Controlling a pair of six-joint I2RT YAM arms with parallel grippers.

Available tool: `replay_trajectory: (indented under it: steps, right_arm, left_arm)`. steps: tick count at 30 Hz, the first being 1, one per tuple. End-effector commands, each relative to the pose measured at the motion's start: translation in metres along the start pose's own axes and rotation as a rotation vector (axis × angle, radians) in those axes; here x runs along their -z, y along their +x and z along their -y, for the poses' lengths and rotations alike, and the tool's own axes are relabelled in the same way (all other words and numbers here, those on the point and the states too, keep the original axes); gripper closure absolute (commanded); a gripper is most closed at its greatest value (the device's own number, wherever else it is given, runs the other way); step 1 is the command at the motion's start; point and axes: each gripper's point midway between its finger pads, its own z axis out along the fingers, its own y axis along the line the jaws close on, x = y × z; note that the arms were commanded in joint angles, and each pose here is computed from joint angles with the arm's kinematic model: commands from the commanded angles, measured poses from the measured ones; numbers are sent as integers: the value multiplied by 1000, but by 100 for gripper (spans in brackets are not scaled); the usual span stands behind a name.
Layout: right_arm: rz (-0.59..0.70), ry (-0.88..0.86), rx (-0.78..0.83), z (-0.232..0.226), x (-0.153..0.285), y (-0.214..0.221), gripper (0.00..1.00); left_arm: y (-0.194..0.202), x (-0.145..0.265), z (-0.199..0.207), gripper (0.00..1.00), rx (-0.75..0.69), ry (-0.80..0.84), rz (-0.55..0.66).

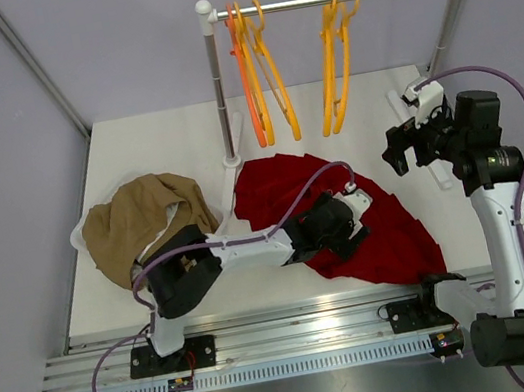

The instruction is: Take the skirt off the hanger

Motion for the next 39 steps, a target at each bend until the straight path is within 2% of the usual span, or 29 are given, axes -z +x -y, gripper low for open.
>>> replay_trajectory:
  steps: [1, 4, 5, 7, 8, 11, 12, 14, 16, 17, 19, 20, 23, 28, 33, 37, 39]
  right_arm:
    - [116, -45, -9, -10, 6, -19, 1]
    - [107, -64, -31, -14, 1, -7, 0]
    - [110, -61, -36, -13, 1, -6, 1]
    - [112, -65, -49, -14, 1, -2, 1]
    - [112, -63, -54, -13, 1, 0, 1]
    - [113, -62, -66, -13, 2, 4, 0]
    - [113, -59, -69, -12, 2, 4, 1]
    - [116, -50, -72, -11, 3, 5, 0]
    - [112, -42, -89, -10, 4, 7, 1]
    - [117, -34, -93, -9, 3, 6, 0]
    - [120, -17, -117, -5, 2, 7, 1]
    - [124, -10, -123, -4, 2, 7, 0]
    - [127, 22, -154, 3, 1, 7, 0]
    - [126, 35, -179, 5, -1, 13, 0]
    - [128, 25, -207, 3, -4, 18, 1]
    - [130, 27, -209, 4, -4, 20, 1]
    - [125, 26, -215, 4, -5, 22, 0]
  left_arm:
    - [9, -19, 4, 2, 105, -17, -53]
    - [27, -27, 12, 16, 135, 20, -95]
    - [34, -28, 12, 30, 147, 28, -109]
    - [36, -27, 16, 48, 157, 52, -105]
    - [41, -26, 15, 71, 157, 54, -109]
    - [34, -16, 12, 100, 152, 54, -75]
    - [29, -10, 9, 100, 151, 43, -62]
    - [-4, 21, 3, 100, 142, 33, 34]
    - [-13, 47, -8, 100, 112, -23, 82]
    - [-43, 81, -14, 100, 101, -32, 176]
    - [-54, 117, -30, 100, 93, -94, 216]
    - [-74, 150, -42, 100, 111, -112, 286]
    - [-82, 205, -75, 100, 95, -223, 318]
    - [-106, 337, -155, 100, 109, -506, 457]
    - [-109, 423, -216, 100, 61, -824, 472]
    - [-108, 462, -253, 100, 33, -992, 428]
    - [-112, 478, -265, 100, 54, -1039, 449]
